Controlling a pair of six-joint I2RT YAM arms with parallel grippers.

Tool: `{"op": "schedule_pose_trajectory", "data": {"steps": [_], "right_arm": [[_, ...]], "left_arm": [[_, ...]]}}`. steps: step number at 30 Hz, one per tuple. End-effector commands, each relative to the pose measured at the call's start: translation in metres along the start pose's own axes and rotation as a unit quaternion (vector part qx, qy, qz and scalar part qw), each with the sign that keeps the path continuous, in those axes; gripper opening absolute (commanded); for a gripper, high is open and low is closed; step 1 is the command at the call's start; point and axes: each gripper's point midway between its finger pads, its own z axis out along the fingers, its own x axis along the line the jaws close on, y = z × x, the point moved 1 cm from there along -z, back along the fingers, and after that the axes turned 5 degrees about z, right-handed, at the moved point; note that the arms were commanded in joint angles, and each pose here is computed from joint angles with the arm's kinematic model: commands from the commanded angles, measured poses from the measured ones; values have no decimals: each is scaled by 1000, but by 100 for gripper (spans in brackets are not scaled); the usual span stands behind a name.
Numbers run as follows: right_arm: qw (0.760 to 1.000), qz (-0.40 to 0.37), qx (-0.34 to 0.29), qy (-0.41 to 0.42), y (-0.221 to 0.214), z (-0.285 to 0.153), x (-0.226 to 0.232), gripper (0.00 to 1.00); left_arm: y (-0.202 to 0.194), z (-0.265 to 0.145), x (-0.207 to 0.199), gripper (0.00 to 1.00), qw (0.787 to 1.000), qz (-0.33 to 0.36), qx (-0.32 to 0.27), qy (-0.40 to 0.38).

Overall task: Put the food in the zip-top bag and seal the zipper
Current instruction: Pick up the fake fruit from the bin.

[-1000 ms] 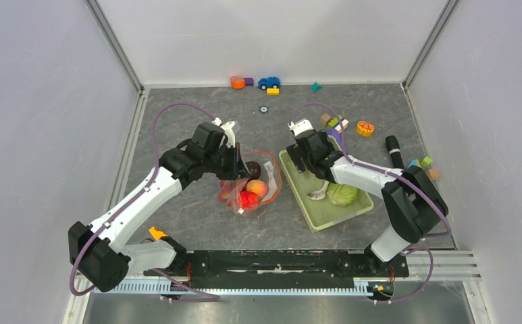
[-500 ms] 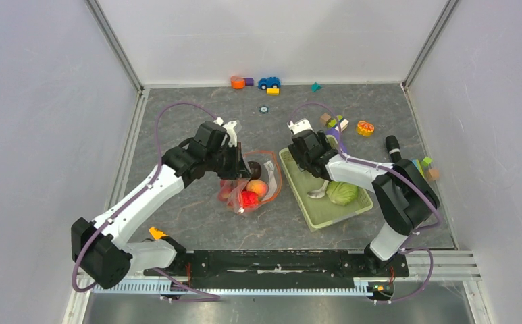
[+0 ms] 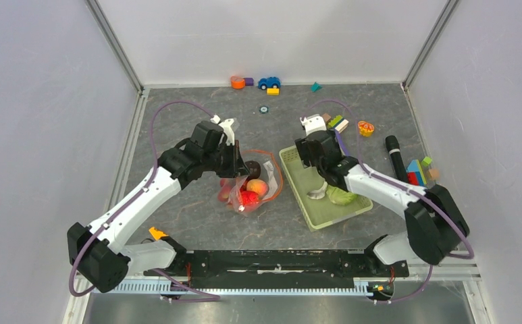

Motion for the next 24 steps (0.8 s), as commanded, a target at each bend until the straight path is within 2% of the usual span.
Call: {"op": "schedule_pose_trajectory", "data": {"steps": [1,7,13,17,24], "right_arm": [[993,50,-80,65,30,-24,9,43],[971,79,-167,155,61,-61,21,41],[932,85,-242,256,93,-107,37,40],[911,102,-270,296,102,-132,40,40],[876,125,-299,356,110,-167,45,40]], "left_arm": [[9,-6,-11,2,999,13,-25,-28],[12,-14,-10,2,999,30,-37,-22],[17,-25,-5,2,997,40,-61,-3],[15,-27,3,2,997,35,-59,21],[11,-32,-6,2,999,35,-42,-1]]}}
